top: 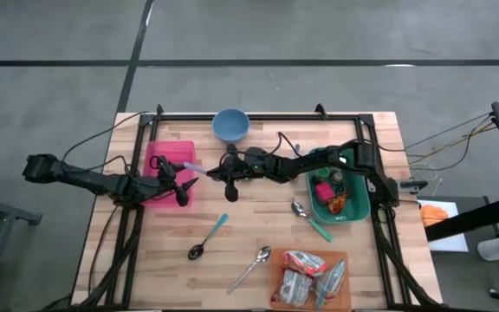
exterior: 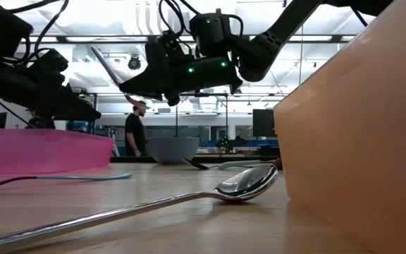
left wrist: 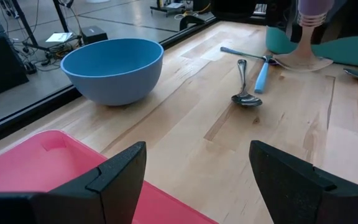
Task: Pick & Place Food Item
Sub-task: Put the purple spoon into the pink bin
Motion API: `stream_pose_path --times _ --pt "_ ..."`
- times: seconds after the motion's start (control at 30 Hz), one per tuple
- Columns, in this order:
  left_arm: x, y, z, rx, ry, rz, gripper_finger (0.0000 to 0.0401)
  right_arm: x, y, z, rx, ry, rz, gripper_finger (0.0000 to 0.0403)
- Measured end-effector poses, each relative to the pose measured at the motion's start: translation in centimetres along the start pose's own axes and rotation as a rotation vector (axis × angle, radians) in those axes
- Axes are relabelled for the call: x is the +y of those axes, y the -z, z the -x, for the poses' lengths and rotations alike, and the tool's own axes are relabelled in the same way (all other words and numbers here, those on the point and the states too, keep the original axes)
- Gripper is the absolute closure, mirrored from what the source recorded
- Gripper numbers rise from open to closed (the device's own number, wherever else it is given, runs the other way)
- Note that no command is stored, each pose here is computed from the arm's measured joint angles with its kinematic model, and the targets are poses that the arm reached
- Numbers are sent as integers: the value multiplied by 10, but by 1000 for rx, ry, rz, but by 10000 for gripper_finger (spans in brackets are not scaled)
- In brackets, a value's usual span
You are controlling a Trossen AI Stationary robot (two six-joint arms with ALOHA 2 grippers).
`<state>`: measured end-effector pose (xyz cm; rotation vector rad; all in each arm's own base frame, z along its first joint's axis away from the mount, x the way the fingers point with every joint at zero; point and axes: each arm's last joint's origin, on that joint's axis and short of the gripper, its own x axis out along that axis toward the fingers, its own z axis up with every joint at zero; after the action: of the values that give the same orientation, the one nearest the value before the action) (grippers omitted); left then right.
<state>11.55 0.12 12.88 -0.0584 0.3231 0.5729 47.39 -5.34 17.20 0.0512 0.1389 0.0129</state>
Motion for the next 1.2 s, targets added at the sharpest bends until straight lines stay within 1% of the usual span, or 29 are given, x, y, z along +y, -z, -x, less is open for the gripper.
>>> stream_pose_path --times 0.43,0.53,0.6,0.73,0.77,0.83,1.07,1.2 --pt "0 0 0 0 0 0 116 0 -1 0 -1 0 0 388" --pt "0 -2 0 -15 3 15 116 0 0 0 -1 0 0 388" --pt "-1 -3 0 -26 6 62 116 0 0 0 -1 0 0 388" --pt "-2 -8 0 -69 24 269 116 0 0 0 -1 0 7 388" --pt "-2 -10 0 -84 31 301 116 0 0 0 -1 0 7 388" --pt "-3 -15 1 -121 51 328 116 0 0 0 0 0 7 388" --pt "-8 -22 3 -153 208 271 116 0 0 0 0 0 7 388" --pt "-8 -24 3 -177 221 228 116 0 0 0 0 0 7 388"
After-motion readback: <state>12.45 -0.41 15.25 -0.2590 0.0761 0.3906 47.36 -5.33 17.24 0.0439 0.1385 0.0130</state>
